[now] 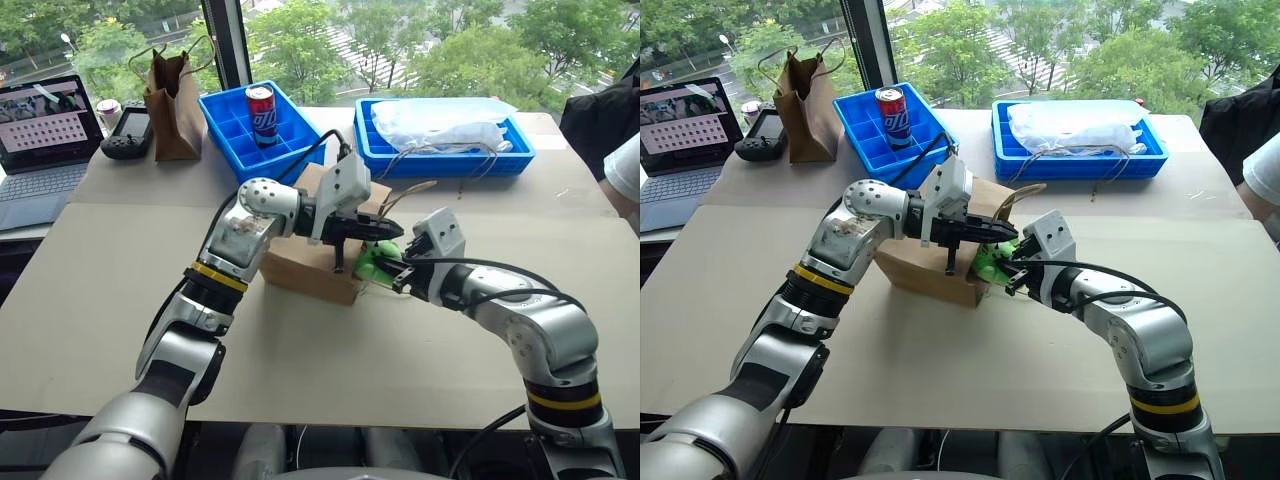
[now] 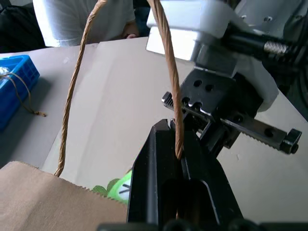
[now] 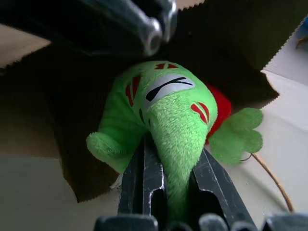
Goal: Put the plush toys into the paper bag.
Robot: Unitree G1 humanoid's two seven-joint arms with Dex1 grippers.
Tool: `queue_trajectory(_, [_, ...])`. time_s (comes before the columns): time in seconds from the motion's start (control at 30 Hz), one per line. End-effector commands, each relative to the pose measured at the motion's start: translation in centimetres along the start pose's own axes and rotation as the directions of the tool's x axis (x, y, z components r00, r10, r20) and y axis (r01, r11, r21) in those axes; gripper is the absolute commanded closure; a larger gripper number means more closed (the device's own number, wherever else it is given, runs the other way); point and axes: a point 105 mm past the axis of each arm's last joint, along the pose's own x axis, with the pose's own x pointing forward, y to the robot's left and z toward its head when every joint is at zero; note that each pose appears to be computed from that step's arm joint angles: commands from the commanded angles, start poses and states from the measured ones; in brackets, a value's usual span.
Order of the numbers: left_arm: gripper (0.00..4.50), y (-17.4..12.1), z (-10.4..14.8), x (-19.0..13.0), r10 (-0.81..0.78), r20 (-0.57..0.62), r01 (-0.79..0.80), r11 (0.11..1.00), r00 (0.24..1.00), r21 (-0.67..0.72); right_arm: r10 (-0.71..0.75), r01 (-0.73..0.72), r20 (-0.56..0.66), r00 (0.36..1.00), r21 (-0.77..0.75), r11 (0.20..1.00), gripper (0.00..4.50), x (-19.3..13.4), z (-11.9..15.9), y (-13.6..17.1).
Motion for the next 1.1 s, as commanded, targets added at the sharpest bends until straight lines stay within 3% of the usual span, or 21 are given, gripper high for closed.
queue_trajectory(0.03, [4.50, 0.4, 1.4, -0.4, 0.003, 0.029, -0.004, 1.000, 1.000, 0.023, 0.006, -0.004, 0.114, 0.994, -0.012, 1.000, 4.50, 0.6, 1.6, -0.4])
queue_trajectory(0.23, [4.50, -0.4, 1.0, 0.0, -0.015, 0.029, 0.015, 1.000, 0.999, 0.005, 0.111, -0.114, 0.301, 0.947, -0.009, 0.993, 4.50, 3.2, 3.7, 0.7])
queue_trajectory(0.37, [4.50, -0.7, 0.9, 0.1, -0.021, 0.031, 0.021, 1.000, 0.999, -0.003, 0.161, -0.183, 0.346, 0.924, 0.031, 0.983, 4.50, 4.9, 3.5, 1.5])
queue_trajectory(0.4, [4.50, -0.7, 0.9, 0.1, -0.020, 0.031, 0.020, 1.000, 0.999, -0.004, 0.188, -0.218, 0.347, 0.919, 0.049, 0.975, 3.50, 5.3, 3.3, 1.9])
queue_trajectory(0.57, [4.50, -0.6, 0.9, 0.0, -0.006, 0.033, 0.006, 1.000, 0.999, -0.008, 0.237, -0.281, 0.317, 0.918, 0.098, 0.955, 1.84, 6.4, 1.6, 2.7])
queue_trajectory(0.73, [4.50, -0.6, 0.6, -0.1, 0.002, 0.031, -0.001, 1.000, 1.000, -0.011, 0.187, -0.219, 0.301, 0.935, 0.078, 0.973, 0.12, 4.6, 0.5, 1.7])
queue_trajectory(1.0, [4.50, -0.8, 0.1, 0.0, 0.002, 0.017, -0.002, 1.000, 1.000, -0.002, 0.031, -0.053, 0.263, 0.964, 0.078, 0.996, 0.05, -2.1, -0.3, -1.4])
queue_trajectory(1.1, [4.50, -0.8, 0.0, 0.1, 0.000, 0.017, 0.000, 1.000, 1.000, -0.001, -0.005, -0.002, 0.183, 0.983, 0.039, 0.999, 0.05, -4.6, -1.6, -1.7])
